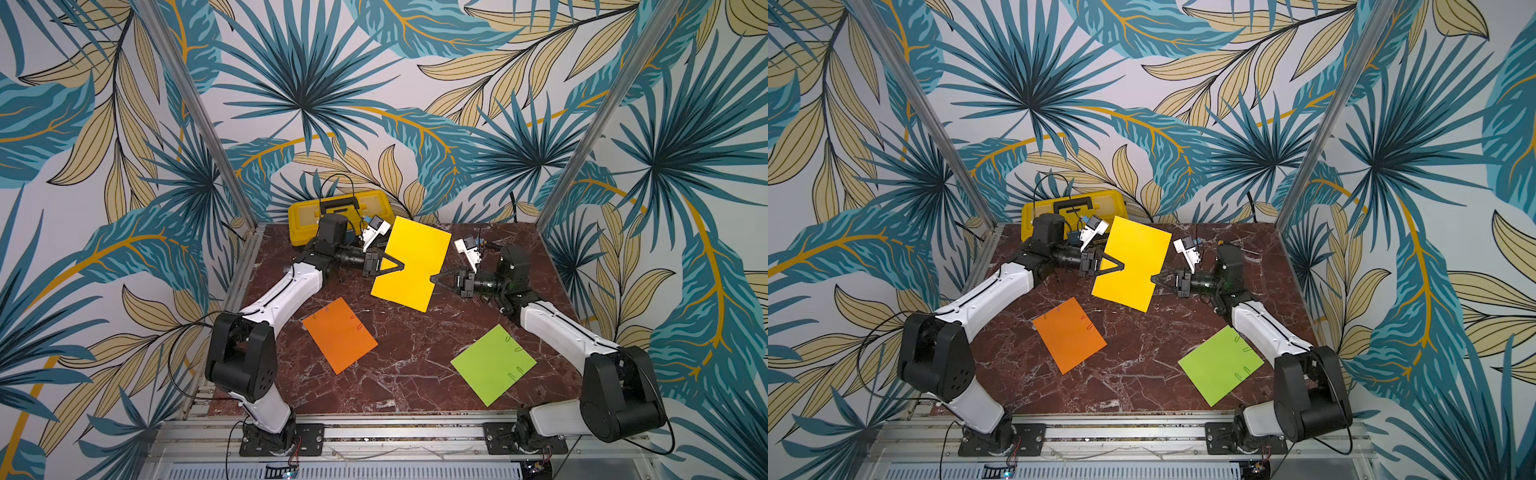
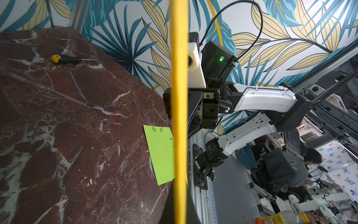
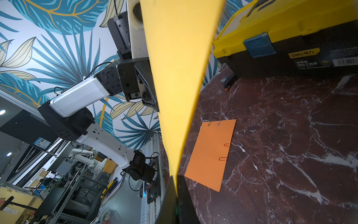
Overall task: Unclip the paperclips from the documents
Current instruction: Remove the paper clip from the document.
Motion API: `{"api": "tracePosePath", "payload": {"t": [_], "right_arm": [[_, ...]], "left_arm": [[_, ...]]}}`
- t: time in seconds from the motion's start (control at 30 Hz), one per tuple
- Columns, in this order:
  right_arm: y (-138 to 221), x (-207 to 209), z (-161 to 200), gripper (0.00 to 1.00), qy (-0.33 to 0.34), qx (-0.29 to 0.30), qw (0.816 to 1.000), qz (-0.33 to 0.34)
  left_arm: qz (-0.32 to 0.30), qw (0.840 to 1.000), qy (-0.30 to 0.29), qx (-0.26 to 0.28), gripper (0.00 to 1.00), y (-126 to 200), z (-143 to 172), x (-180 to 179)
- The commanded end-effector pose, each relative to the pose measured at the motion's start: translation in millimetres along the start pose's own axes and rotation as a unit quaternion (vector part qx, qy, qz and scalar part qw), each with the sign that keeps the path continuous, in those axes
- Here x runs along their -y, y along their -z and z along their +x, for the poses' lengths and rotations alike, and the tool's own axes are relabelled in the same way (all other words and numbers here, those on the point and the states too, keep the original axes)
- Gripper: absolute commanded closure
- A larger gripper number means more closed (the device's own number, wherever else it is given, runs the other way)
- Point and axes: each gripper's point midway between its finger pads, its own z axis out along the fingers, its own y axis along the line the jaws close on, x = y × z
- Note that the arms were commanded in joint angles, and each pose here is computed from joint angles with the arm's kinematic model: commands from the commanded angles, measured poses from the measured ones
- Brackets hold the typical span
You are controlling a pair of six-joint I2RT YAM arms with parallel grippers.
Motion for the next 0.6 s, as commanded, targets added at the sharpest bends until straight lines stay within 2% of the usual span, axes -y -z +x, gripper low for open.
{"api": "tracePosePath", "payload": {"t": [0.0, 0.57], "right_arm": [[0.6, 2.8, 6.3, 0.98, -0.007, -0.009, 1.0, -0.002], [3.3, 7.7, 6.3, 0.98, -0.009, -0.013, 1.0, 0.008]], "left_arm": [[-0.001, 1.0, -0.029, 0.009, 1.0, 7.8, -5.6, 9.5], [-0.004, 0.999, -0.032, 0.013, 1.0, 11.6, -6.7, 9.8]]}}
